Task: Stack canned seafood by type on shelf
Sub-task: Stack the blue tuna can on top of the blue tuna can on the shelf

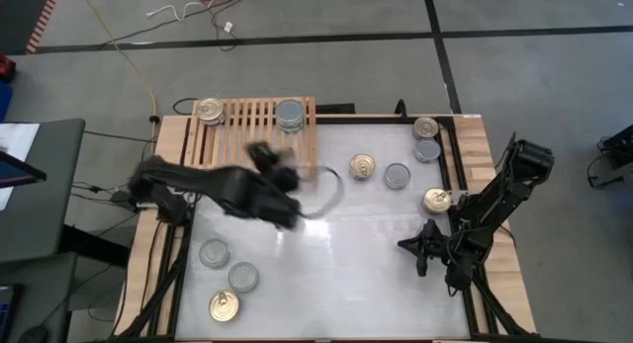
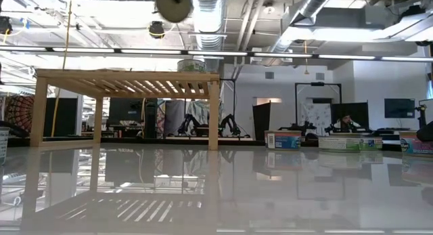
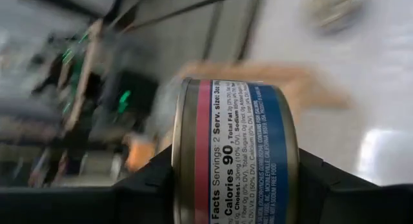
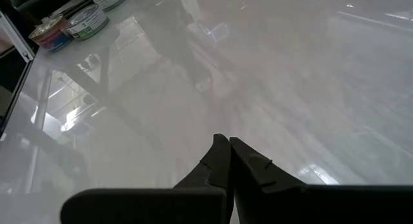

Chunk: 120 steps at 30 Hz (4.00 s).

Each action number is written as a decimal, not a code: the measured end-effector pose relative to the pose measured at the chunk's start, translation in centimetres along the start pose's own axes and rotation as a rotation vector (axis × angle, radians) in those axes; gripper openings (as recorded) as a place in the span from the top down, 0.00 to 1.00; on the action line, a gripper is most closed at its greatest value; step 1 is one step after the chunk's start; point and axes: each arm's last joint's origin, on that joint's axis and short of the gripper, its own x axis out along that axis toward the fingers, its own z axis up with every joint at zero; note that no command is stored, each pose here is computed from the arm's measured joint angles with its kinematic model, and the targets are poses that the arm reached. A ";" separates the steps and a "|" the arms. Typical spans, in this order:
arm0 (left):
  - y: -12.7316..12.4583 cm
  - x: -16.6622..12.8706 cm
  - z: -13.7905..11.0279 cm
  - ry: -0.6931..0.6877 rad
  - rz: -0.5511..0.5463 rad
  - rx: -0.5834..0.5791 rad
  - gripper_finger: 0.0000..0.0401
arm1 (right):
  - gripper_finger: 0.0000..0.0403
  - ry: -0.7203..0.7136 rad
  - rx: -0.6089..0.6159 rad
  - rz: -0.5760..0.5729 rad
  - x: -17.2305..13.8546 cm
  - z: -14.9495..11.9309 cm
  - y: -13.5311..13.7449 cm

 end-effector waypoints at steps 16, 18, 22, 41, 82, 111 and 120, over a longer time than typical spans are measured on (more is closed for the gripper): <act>10.0 5.6 -13.7 0.282 0.332 -0.403 0.56 | 0.91 -0.004 0.026 -0.011 0.2 0.1 0.0; 10.6 6.4 -13.8 0.313 0.350 -0.353 0.56 | 0.91 -0.009 0.035 -0.020 0.4 0.2 0.0; 11.3 8.7 -12.9 0.359 0.371 -0.272 0.56 | 0.91 -0.019 0.041 -0.038 0.7 0.4 -0.1; 9.6 20.4 -12.5 0.680 0.579 -0.048 0.56 | 0.91 -0.040 0.169 -0.059 1.3 0.9 0.0; 10.2 19.4 -13.3 0.708 0.479 -0.117 0.36 | 0.91 -0.028 0.112 -0.083 1.3 0.8 -0.4; 10.9 14.6 -14.8 0.768 0.299 -0.158 0.35 | 0.91 -0.028 0.119 -0.081 1.3 0.8 -0.4; 11.8 13.7 -15.5 0.768 0.184 -0.231 0.35 | 0.91 -0.029 0.133 -0.073 1.3 0.8 -0.2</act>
